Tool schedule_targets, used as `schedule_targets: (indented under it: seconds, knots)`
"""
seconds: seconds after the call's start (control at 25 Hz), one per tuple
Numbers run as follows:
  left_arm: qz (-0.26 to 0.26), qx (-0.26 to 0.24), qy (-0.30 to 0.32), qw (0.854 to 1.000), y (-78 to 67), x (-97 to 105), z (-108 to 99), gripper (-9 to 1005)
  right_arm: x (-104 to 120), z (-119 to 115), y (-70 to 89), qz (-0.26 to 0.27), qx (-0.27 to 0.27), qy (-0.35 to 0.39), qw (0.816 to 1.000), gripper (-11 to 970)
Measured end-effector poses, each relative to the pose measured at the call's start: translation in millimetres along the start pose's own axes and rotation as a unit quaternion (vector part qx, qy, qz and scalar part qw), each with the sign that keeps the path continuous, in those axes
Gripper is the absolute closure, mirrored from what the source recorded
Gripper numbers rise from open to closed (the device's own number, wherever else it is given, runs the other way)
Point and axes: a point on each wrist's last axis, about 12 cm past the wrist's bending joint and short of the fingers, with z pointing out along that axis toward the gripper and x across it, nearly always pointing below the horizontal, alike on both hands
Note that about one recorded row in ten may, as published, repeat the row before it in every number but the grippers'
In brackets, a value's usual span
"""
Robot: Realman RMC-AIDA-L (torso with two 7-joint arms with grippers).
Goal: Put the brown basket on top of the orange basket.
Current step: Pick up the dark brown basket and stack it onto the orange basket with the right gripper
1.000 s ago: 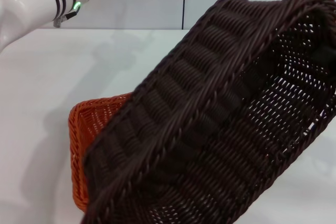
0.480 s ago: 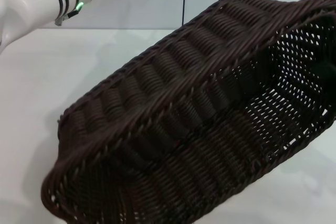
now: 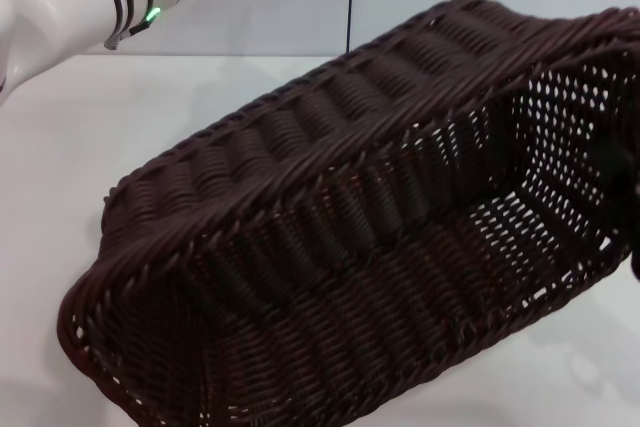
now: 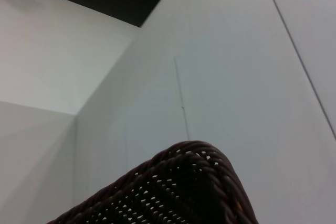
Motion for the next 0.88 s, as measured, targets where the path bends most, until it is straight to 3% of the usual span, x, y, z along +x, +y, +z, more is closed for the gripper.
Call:
schedule_targets:
  seconds: [0.68,0.88]
  knots:
    - [0.020,0.011,0.011,1.000,-6.7,3.8,4.3,152,25.3,-12.1,25.1,0.055,0.055,0.040,0.996,792]
    - [0.027,0.016,0.010,0.999,-10.0,1.3,6.0,152,28.4,-16.5,25.1,0.056,0.073,0.053,0.994,771]
